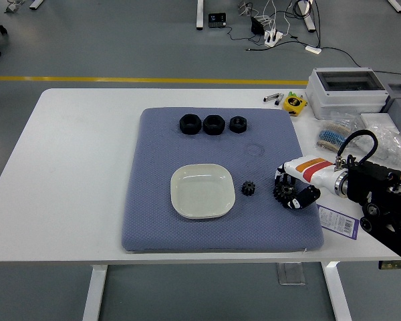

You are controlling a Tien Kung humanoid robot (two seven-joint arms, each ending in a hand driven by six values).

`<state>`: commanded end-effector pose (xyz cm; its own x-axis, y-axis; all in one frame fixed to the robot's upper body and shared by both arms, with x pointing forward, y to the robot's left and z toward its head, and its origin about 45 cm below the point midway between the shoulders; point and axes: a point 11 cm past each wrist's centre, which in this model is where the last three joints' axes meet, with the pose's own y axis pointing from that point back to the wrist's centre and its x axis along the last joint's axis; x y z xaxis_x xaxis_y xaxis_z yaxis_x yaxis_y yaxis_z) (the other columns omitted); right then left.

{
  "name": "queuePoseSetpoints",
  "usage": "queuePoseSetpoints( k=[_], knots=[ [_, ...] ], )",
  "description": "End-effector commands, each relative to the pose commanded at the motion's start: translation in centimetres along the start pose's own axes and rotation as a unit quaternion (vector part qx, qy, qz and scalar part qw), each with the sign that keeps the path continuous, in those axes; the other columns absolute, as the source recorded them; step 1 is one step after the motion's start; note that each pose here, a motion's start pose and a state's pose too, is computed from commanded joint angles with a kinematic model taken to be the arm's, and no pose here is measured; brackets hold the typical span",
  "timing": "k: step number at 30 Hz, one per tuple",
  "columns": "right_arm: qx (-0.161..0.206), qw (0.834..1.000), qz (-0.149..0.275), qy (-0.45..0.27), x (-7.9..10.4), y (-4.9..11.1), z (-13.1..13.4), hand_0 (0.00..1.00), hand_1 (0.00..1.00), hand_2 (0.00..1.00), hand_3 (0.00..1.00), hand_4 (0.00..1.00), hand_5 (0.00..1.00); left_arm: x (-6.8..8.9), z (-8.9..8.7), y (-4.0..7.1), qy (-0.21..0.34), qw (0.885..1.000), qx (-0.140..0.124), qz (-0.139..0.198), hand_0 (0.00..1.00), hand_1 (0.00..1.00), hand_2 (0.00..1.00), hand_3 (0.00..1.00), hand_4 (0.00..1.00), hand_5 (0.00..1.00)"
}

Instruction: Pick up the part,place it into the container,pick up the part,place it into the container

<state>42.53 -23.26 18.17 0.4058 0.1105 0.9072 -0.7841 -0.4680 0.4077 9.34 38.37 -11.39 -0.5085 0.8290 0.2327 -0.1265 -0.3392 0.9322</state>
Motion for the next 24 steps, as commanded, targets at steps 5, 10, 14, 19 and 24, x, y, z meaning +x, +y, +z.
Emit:
queuePoseSetpoints(
  k=[5,10,14,19,24],
  knots=[
    [0.012,1.0,0.009,0.005,0.6,0.0,-0.6,0.456,0.399,0.418,0.423,0.264,0.002,0.0,0.0,0.0,0.0,1.0,0.0,0.0,0.714,0.64,0.672,0.579,0.623,0.756],
    [0.022,1.0,0.017,0.008,1.4,-0.1,-1.4,0.443,0.377,0.399,0.399,0.229,0.002,-0.1,0.0,0.0,0.0,1.0,0.0,-0.001,0.713,0.64,0.672,0.58,0.623,0.756],
    [0.037,0.999,0.026,0.013,2.5,-0.2,-2.6,0.438,0.373,0.394,0.395,0.234,0.002,-0.1,0.1,0.0,0.002,1.0,0.0,-0.002,0.713,0.64,0.671,0.579,0.623,0.756],
    [0.069,0.996,0.044,0.026,4.4,-0.7,-5.4,0.441,0.372,0.392,0.395,0.252,0.002,-0.1,0.1,0.0,0.004,1.0,0.0,-0.002,0.714,0.64,0.673,0.58,0.623,0.756],
    [0.128,0.989,0.064,0.038,6.7,-1.2,-10.4,0.446,0.378,0.399,0.402,0.238,0.002,0.0,0.0,0.0,0.005,1.0,0.001,-0.001,0.714,0.64,0.673,0.579,0.623,0.756]
  ],
)
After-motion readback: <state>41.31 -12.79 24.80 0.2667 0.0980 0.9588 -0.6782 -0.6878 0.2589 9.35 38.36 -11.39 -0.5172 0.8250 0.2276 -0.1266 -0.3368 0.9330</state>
